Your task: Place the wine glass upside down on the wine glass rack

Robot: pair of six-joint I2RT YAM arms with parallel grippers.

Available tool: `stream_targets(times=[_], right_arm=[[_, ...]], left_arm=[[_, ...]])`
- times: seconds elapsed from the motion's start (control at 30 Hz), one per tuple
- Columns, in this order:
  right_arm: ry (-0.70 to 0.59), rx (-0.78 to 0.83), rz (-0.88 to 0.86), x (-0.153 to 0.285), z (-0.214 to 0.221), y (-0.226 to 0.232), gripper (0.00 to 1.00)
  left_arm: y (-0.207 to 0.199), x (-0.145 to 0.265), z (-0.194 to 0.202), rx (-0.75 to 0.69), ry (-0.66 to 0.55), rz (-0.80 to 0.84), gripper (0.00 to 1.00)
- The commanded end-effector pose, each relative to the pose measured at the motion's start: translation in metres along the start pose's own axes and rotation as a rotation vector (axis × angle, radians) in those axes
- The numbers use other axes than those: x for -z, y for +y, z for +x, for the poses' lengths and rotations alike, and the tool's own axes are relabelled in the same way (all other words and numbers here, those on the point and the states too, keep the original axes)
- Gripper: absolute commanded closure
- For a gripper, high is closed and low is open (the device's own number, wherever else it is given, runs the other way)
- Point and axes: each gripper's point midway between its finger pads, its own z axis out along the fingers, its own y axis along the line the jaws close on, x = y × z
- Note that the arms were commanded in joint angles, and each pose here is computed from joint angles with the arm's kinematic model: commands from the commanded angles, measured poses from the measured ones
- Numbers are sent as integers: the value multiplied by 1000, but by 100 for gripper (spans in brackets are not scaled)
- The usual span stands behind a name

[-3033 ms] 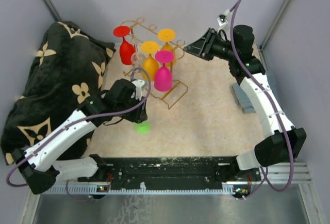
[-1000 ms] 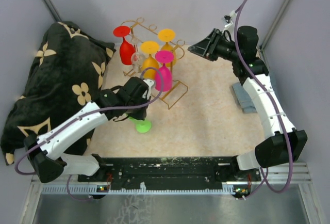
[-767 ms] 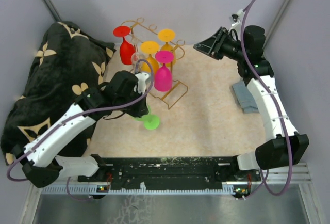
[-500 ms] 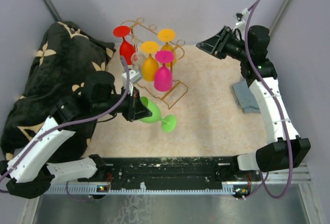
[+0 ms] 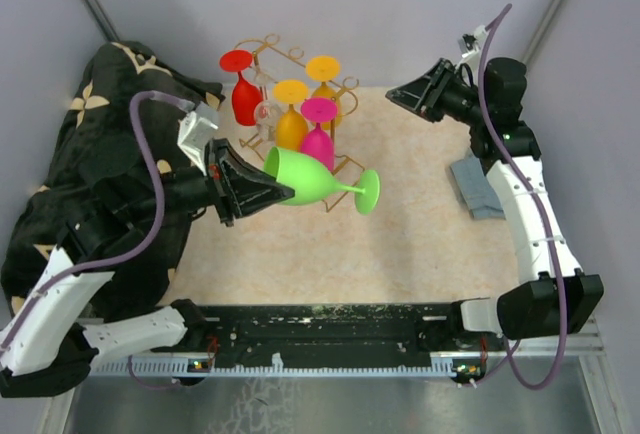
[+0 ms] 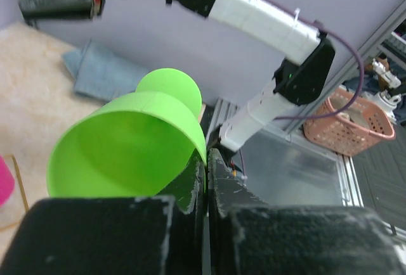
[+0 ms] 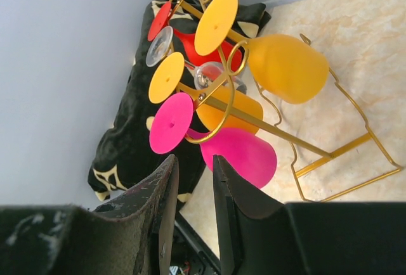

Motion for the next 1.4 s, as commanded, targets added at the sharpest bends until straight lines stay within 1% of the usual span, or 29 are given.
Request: stream_targets(times=[0.0, 0.07, 0.2, 0.3, 0.37, 0.43, 0.5, 0.57, 0.6, 0.67, 0.77, 1.03, 1.13, 1.27, 1.37], right_arm=[[-39, 44, -47, 16, -6, 22, 71], [-39, 48, -46, 18, -5, 23, 71], [-40, 53, -31, 23, 0, 21, 71], [-39, 49, -24, 25, 5, 19, 71], [-37, 47, -22, 27, 8, 18, 71], [-37, 47, -22, 29, 10, 18, 72], [-39, 53, -22, 31, 10, 20, 73], [-41, 63, -20, 33, 10, 22, 73], [-44, 68, -22, 35, 9, 23, 73], [-48, 77, -40, 36, 9, 28, 73], [-46, 81, -100, 37, 9, 39, 73], [-46, 34, -381, 33, 4, 76, 72], [-39, -7, -542, 36, 0, 94, 72], [-28, 8, -815, 57, -5, 129, 73], [-8, -65, -951, 69, -10, 139, 73]], left_arm=[[-9, -7, -54, -90, -169, 20, 100], [-8, -12, -66, -113, -201, 20, 100], [4, -17, -89, -171, -263, -30, 100], [18, -19, -103, -190, -278, -43, 100], [35, -18, -109, -185, -269, -31, 100], [67, -14, -118, -160, -266, -50, 100], [86, -11, -123, -127, -257, -24, 100], [97, -8, -129, -95, -264, 18, 100], [100, -6, -135, -107, -289, 42, 100], [105, -1, -141, -77, -313, 89, 100], [108, 6, -144, -2, -336, 185, 100], [100, 16, -137, 105, -331, 452, 100], [97, 20, -136, 126, -352, 521, 100], [98, 22, -136, 148, -370, 551, 100], [93, 28, -137, 154, -394, 606, 100]])
